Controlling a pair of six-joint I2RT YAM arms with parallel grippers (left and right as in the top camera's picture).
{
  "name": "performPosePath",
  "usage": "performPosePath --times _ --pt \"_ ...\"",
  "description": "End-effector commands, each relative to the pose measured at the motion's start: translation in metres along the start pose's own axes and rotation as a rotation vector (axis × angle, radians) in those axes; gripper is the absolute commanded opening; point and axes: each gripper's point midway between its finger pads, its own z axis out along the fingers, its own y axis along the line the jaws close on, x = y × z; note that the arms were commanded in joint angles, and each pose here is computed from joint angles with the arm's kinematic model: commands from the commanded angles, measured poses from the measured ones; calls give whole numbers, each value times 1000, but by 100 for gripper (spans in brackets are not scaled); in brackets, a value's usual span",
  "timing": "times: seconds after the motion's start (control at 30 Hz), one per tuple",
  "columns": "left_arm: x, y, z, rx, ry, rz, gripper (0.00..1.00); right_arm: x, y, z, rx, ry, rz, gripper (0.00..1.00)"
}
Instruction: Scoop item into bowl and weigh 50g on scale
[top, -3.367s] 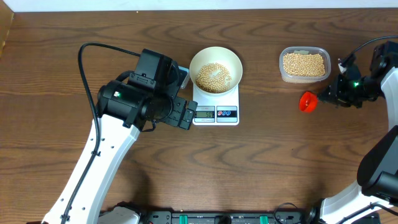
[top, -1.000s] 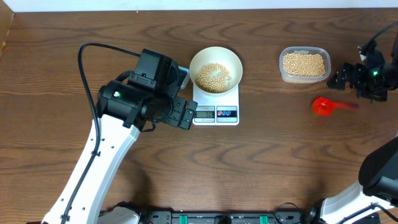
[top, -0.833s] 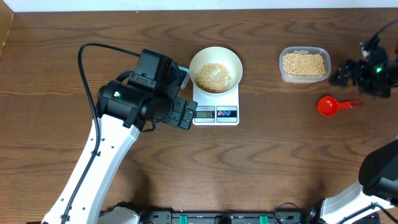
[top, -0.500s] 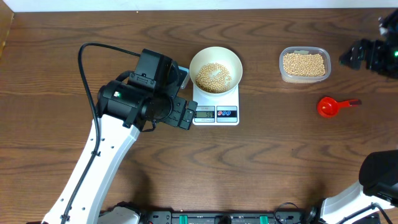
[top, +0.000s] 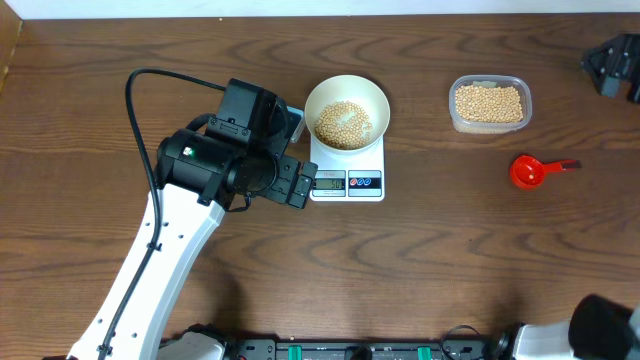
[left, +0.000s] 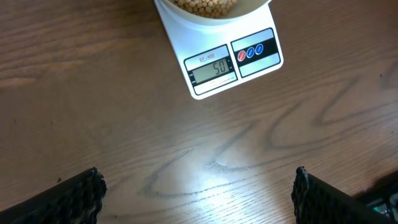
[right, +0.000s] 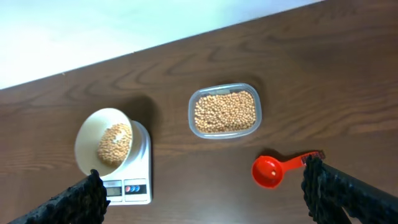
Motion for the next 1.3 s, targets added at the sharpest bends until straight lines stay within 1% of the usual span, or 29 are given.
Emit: performPosePath --times 0.0,0.1,0.2,0.33,0.47,0.53,0.6,0.67,0.73,0.83,1.0,1.27 --pt "3 2 0 -10 5 14 98 2 6 -10 -8 -8 18 99" --pt "3 2 0 -10 5 14 98 8 9 -13 -17 6 34 99" --pt "3 2 0 -10 5 14 98 9 11 -13 -29 12 89 99" --pt "3 2 0 -10 5 14 98 17 12 -15 -29 37 48 99" --pt "3 2 0 -10 5 14 98 14 14 -17 -29 21 41 99" --pt "3 2 0 -10 5 14 98 7 12 -16 -20 -5 53 99" --pt "3 2 0 -10 5 14 98 2 6 -15 30 -36 80 99" --pt "3 2 0 -10 5 14 98 3 -3 -17 132 -59 112 99" --pt "3 2 0 -10 5 14 98 7 -9 -22 243 -111 176 99" --pt "3 2 0 -10 5 14 98 15 -5 -30 315 -213 199 99" --pt "3 2 0 -10 5 14 98 39 5 -36 289 -348 101 99" --pt "3 2 0 -10 5 14 98 98 4 -30 206 -571 53 99"
